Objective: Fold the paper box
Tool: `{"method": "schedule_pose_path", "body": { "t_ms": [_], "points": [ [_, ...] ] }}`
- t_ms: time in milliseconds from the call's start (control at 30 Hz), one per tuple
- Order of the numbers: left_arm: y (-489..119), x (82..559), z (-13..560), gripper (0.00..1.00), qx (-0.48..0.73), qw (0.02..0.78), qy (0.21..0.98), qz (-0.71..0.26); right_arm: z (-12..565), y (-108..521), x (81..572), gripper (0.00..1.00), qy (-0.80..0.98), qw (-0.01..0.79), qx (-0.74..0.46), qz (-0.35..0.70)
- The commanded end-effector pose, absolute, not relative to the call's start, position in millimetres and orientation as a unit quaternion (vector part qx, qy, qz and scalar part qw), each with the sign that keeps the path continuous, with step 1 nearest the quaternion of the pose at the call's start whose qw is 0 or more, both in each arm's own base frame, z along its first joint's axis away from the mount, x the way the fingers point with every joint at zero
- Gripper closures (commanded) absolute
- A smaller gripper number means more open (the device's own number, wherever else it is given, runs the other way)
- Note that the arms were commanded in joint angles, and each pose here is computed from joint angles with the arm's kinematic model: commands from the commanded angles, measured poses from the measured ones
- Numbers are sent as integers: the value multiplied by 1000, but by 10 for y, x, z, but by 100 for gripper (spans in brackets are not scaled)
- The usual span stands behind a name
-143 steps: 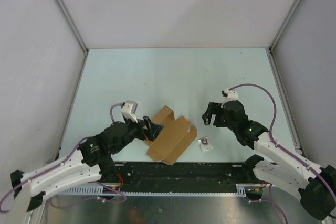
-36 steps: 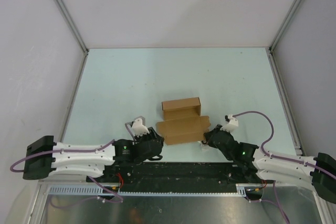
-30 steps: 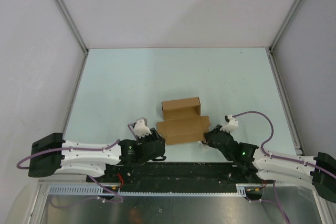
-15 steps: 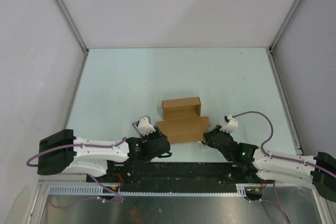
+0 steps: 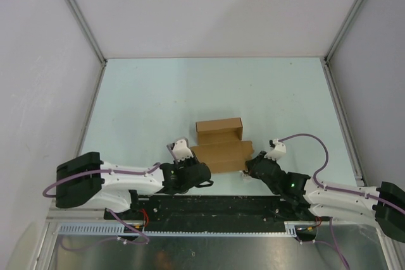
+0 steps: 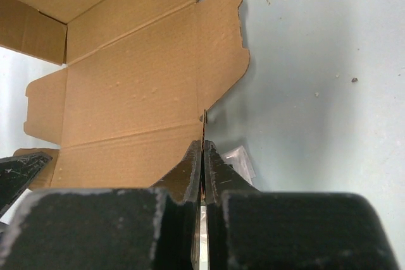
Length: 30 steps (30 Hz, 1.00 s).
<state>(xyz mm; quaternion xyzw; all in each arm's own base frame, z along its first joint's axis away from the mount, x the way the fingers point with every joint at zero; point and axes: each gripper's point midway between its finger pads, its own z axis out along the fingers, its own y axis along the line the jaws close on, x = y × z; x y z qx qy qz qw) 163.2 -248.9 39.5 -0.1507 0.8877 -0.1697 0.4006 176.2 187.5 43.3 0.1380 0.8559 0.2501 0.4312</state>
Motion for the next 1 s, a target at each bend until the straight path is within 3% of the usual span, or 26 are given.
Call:
{"method": "schedule_pose_path", "body": {
  "t_ms": [0,267,500,967],
  "points": [
    [-2614,1696,478,75,-137,409,886,-170,552,1948,1840,100,846,451,129,252],
    [-2636,1695,428,75,-104,408,895,-147,524,2019,1831,100,860,448,82,230],
    [-2645,1709,383,81,-64,410,903,-111,554,2013,1839,100,865,456,38,206],
    [-2669,1752,392,83,-1,416,907,-60,674,2164,1896,88,862,478,-63,158]
  ]
}}
